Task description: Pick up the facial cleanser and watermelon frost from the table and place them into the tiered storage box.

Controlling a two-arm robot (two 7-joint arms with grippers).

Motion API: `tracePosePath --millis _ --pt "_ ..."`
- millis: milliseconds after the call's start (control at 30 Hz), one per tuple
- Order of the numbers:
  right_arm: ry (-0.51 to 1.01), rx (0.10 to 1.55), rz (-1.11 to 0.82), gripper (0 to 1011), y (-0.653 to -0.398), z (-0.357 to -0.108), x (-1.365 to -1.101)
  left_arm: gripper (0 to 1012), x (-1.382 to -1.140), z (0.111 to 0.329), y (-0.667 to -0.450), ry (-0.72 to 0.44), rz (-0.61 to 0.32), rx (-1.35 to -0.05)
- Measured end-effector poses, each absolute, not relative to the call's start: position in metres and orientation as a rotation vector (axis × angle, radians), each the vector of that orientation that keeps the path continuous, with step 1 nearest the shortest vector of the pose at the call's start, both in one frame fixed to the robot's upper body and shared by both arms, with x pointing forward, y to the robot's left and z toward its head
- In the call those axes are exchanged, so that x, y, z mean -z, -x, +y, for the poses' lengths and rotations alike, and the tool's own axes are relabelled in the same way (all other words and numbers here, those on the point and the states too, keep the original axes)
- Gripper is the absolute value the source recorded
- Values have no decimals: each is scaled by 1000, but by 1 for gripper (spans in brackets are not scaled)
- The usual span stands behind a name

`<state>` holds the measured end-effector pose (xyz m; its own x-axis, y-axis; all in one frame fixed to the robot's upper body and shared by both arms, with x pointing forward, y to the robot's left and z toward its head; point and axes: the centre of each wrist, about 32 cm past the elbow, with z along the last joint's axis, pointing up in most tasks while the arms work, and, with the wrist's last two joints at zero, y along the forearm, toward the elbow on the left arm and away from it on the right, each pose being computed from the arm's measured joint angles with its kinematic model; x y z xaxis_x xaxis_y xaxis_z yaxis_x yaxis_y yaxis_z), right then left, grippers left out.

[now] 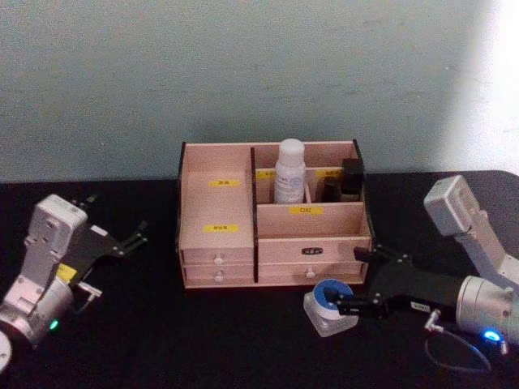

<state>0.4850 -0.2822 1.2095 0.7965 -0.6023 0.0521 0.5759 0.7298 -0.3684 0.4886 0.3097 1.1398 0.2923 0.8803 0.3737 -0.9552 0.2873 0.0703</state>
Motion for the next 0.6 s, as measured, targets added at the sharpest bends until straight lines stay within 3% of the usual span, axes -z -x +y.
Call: tracePosePath --millis 600 --pt "484 648 117 1002 -490 -278 -1202 1001 -1140 310 -489 -304 -285 -1248"
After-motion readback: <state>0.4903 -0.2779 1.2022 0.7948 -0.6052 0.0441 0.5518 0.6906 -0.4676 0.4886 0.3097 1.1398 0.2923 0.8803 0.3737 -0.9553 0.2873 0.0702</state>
